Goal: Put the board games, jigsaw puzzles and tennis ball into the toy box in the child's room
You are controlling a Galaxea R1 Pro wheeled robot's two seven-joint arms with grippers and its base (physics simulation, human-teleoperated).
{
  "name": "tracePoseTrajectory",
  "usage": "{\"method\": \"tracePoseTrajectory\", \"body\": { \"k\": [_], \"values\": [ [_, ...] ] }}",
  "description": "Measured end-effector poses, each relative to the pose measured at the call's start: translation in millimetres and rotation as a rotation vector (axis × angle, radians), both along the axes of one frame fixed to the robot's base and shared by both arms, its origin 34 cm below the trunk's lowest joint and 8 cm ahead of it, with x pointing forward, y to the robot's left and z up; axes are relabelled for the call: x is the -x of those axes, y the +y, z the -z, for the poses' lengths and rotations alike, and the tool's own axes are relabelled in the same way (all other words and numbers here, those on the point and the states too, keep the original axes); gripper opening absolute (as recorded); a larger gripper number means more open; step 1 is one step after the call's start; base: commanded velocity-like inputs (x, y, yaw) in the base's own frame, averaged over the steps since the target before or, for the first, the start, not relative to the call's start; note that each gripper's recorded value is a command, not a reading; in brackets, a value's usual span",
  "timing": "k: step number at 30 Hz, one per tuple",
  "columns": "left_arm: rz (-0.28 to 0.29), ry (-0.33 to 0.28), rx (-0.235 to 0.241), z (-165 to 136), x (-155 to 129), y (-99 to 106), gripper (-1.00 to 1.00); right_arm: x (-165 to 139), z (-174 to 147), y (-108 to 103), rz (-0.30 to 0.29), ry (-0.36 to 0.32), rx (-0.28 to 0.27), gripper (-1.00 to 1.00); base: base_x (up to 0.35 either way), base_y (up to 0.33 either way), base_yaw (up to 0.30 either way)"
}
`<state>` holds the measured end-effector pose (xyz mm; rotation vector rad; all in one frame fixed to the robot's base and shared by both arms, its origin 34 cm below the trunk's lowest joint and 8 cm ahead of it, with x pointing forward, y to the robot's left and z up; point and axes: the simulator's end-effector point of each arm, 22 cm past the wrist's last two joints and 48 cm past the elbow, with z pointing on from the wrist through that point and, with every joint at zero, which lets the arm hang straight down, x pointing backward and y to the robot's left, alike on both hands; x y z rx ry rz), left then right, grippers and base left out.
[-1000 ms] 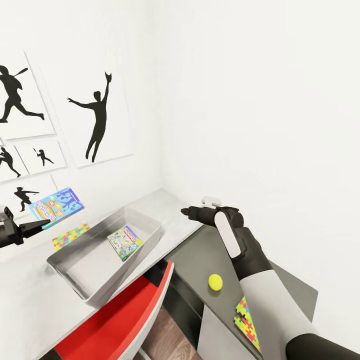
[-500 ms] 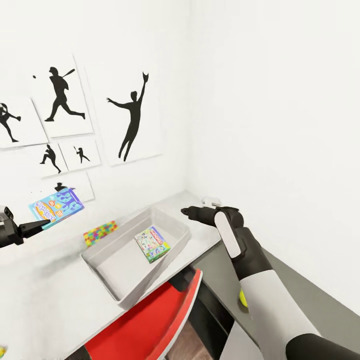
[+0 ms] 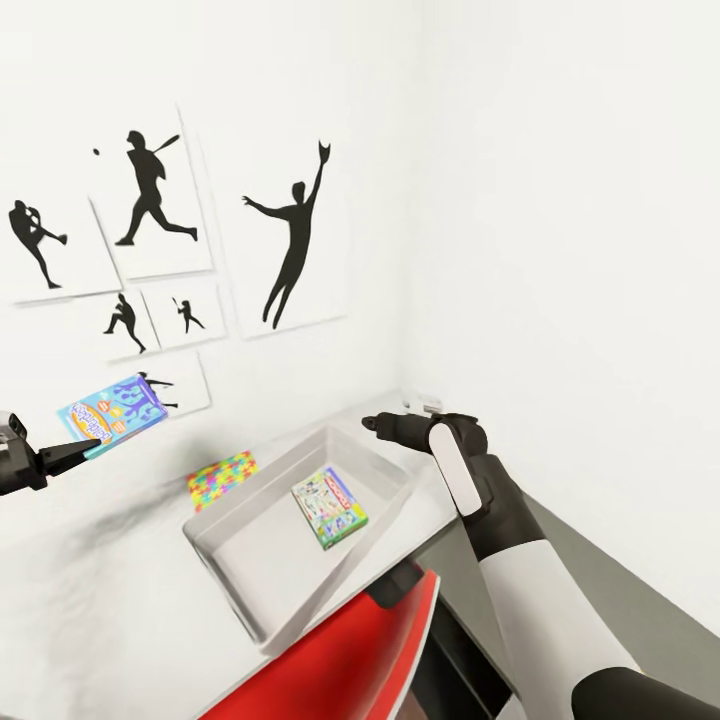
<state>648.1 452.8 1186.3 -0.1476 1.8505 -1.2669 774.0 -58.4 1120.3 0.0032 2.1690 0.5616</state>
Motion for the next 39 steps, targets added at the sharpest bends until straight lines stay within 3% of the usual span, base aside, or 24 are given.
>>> {"method": "tracePoseTrajectory", "body": {
  "k": [39],
  "values": [
    [0.001, -0.003, 0.002, -1.0, 0.0, -0.7, -1.00, 0.7, 0.2, 0.8, -0.002, -0.001, 0.000, 1.00, 0.038, -0.028, 0.066]
  ]
}}
